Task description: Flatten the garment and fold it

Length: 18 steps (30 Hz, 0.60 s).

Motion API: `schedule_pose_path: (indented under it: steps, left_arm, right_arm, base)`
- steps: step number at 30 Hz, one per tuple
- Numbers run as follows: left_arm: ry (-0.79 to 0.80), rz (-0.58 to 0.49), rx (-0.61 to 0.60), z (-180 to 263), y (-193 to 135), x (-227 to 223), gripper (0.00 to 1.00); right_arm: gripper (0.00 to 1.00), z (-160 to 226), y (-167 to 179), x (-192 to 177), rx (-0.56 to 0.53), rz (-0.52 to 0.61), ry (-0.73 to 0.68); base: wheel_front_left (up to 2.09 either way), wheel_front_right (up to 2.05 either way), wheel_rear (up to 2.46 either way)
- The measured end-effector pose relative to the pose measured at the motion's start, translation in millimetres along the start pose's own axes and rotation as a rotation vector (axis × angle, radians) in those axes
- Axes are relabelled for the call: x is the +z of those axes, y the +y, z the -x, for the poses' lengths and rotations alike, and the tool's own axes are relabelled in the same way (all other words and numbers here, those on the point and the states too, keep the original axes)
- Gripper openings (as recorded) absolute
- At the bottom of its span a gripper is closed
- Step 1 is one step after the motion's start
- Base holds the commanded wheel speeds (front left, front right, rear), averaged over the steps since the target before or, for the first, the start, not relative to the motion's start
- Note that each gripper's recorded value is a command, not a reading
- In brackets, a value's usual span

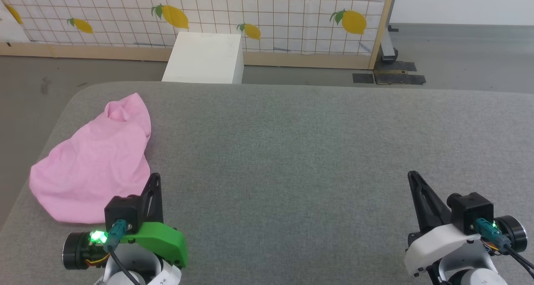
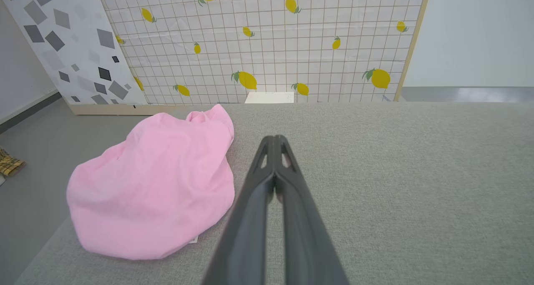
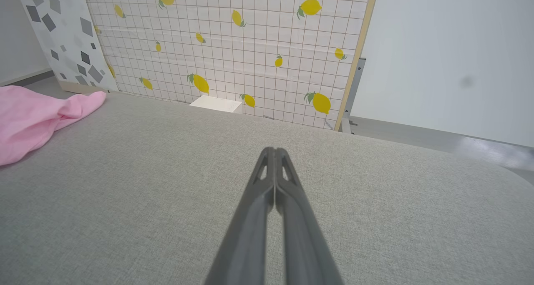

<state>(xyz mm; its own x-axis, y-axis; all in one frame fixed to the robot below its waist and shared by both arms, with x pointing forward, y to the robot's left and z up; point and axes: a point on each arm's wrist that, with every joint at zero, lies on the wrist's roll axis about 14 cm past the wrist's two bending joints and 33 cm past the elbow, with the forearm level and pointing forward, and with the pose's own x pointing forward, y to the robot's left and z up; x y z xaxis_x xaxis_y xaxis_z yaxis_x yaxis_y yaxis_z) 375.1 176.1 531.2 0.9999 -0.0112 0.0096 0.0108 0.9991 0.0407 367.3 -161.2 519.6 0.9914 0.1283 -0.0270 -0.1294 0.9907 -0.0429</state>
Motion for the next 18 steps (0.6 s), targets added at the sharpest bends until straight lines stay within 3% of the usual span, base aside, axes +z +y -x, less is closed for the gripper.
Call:
schedule_pose_path:
  steps: [18]
  left_arm:
    - [0.0, 0.0, 0.0, 0.0, 0.0, 0.0, 0.0]
  right_arm:
    - [0.0, 0.0, 0.1, 0.0, 0.0, 0.0, 0.0]
  base:
    - [0.0, 0.0, 0.0]
